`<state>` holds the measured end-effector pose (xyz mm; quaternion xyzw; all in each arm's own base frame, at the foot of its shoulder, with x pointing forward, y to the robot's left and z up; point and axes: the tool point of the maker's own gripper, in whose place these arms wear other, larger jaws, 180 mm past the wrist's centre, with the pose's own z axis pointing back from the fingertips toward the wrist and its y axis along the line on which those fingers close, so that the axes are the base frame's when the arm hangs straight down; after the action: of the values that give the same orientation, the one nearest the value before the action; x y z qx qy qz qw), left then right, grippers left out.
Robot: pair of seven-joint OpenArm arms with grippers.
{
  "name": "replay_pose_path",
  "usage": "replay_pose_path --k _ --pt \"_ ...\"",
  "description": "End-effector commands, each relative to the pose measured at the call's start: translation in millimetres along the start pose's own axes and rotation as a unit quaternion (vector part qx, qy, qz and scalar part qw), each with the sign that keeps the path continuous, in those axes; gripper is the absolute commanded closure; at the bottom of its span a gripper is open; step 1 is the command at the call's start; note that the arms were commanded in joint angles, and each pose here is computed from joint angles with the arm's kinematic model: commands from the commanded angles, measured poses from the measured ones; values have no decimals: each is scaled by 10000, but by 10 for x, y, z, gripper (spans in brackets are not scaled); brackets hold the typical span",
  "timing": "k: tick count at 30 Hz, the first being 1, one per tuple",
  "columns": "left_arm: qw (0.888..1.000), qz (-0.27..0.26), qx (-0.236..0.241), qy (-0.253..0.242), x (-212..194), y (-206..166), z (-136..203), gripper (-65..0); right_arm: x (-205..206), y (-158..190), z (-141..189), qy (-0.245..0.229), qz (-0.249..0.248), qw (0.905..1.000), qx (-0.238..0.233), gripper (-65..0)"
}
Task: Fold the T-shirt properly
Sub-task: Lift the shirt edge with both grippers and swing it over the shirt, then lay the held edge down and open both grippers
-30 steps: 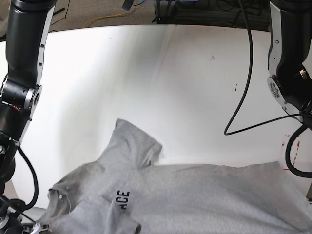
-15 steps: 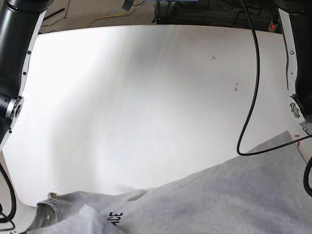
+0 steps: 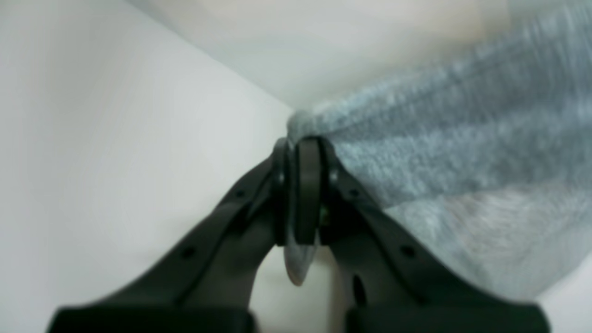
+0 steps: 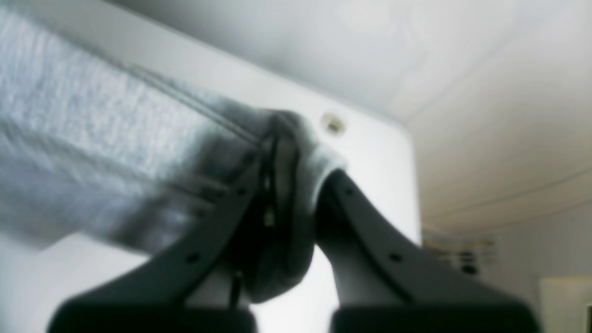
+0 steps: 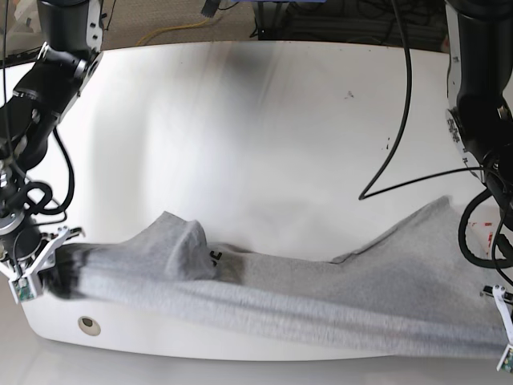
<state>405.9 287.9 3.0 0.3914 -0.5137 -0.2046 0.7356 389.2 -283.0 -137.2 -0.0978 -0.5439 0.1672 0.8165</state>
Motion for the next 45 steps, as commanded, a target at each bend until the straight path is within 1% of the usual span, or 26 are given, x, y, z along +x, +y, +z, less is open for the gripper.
replay_pose_path --k 1,5,7,10,12,14,16,19,23,24,26,28,30,34,37,39,41,43,45 --pt "9995 -58 115 293 -175 8 -2 -1 -114 -33 103 67 -13 9998 -200 0" --pt "9960 -345 -392 730 -540 -442 -50 -1 -655 141 155 563 -372 9977 -57 0" --pt "9924 -482 -637 940 -726 -653 -45 -1 -881 233 197 765 -495 9958 23 0" --pt "9836 -652 -1012 1340 -1090 -963 9 -1 -1213 326 294 1079 -719 9915 62 0" --pt "9753 -689 -1230 1701 -1416 -1130 88 -1 -1406 397 359 1287 -847 9880 95 0" --pt "9676 -737 -1409 1961 -1651 -1264 168 -1 -1537 473 404 1423 -910 9855 158 0" --pt "9548 -761 -1725 2298 -1956 -1507 316 -1 -1714 536 486 1611 -1001 9817 188 0" --pt "9387 -773 -2050 2660 -2321 -1743 536 -1 -1901 627 579 1813 -1120 9767 234 0" --pt "9212 -797 -2417 2942 -2750 -1966 843 -1 -2134 707 722 2101 -1220 9697 258 0" --pt "9180 -769 -2501 2981 -2821 -2023 911 -1 -2176 724 749 2151 -1259 9681 257 0" --pt "9066 -599 -2711 3177 -3062 -2174 1160 -1 -2332 770 863 2354 -1352 9621 246 0" --pt "8982 -535 -2760 3378 -3260 -2182 1339 -1 -2430 793 939 2498 -1372 9582 252 0" --pt "8925 -513 -2788 3508 -3428 -2159 1493 -1 -2519 862 999 2621 -1430 9539 301 0" --pt "8861 -263 -2884 3618 -3608 -2236 1746 -1 -2658 936 1118 2841 -1448 9471 360 0" --pt "8754 -43 -2940 3837 -3781 -2301 1969 -1 -2792 943 1262 3048 -1493 9401 316 0" --pt "8702 28 -2982 3922 -3851 -2328 2107 -1 -2854 984 1323 3108 -1635 9359 274 0" --pt "8622 40 -3052 4043 -3934 -2347 2279 -1 -2908 1004 1392 3169 -1736 9322 219 0" --pt "8583 52 -3078 4105 -4002 -2338 2376 -1 -2972 982 1479 3289 -1713 9285 183 0" --pt "8574 186 -3026 4159 -4068 -2320 2433 -1 -3018 984 1534 3361 -1730 9257 165 0"
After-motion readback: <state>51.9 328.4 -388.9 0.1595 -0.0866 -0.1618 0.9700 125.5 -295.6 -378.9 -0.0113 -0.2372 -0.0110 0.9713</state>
